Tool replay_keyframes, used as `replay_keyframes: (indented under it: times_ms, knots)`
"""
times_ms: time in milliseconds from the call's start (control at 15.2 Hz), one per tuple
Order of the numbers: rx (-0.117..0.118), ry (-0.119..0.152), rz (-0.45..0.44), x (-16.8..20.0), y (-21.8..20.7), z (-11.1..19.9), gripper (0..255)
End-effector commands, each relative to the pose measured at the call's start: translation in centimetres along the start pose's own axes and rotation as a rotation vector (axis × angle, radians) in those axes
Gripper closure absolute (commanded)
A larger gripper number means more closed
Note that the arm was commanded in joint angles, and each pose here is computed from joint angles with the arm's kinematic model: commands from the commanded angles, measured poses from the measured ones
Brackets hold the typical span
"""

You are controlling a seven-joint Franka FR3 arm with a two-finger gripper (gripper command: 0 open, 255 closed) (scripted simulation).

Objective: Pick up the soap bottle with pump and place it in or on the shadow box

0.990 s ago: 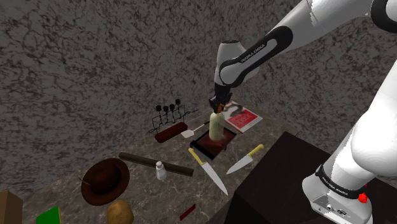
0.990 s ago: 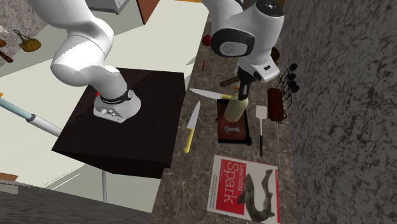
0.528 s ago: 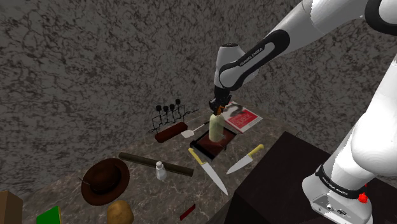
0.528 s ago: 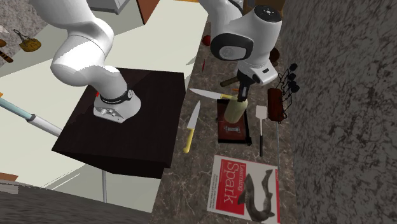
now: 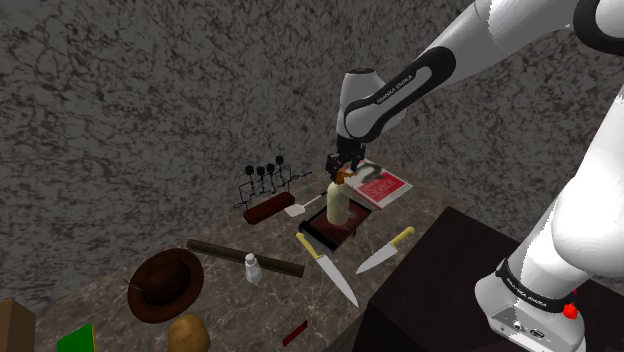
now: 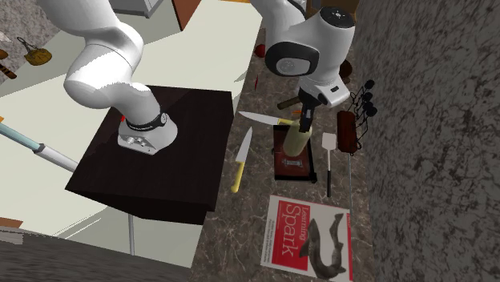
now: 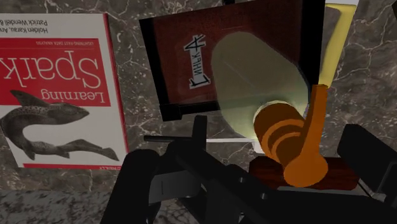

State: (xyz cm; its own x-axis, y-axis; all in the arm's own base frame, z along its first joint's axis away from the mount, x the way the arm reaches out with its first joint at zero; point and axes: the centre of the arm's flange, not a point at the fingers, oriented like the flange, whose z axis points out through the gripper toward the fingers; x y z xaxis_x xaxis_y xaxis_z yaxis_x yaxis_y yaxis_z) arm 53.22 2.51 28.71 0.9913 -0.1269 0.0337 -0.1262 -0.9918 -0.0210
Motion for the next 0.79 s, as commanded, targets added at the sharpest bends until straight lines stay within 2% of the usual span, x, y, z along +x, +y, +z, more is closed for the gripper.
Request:
replay_keyframes:
  times_ms: [0, 198, 726]
  knots:
    - [0.0, 0.0, 0.0, 0.0, 0.0, -1.3, 0]
    - [0.0, 0.0, 0.0, 0.0, 0.0, -5.0, 0]
    - [0.0, 0.0, 0.0, 0.0, 0.0, -5.0, 0]
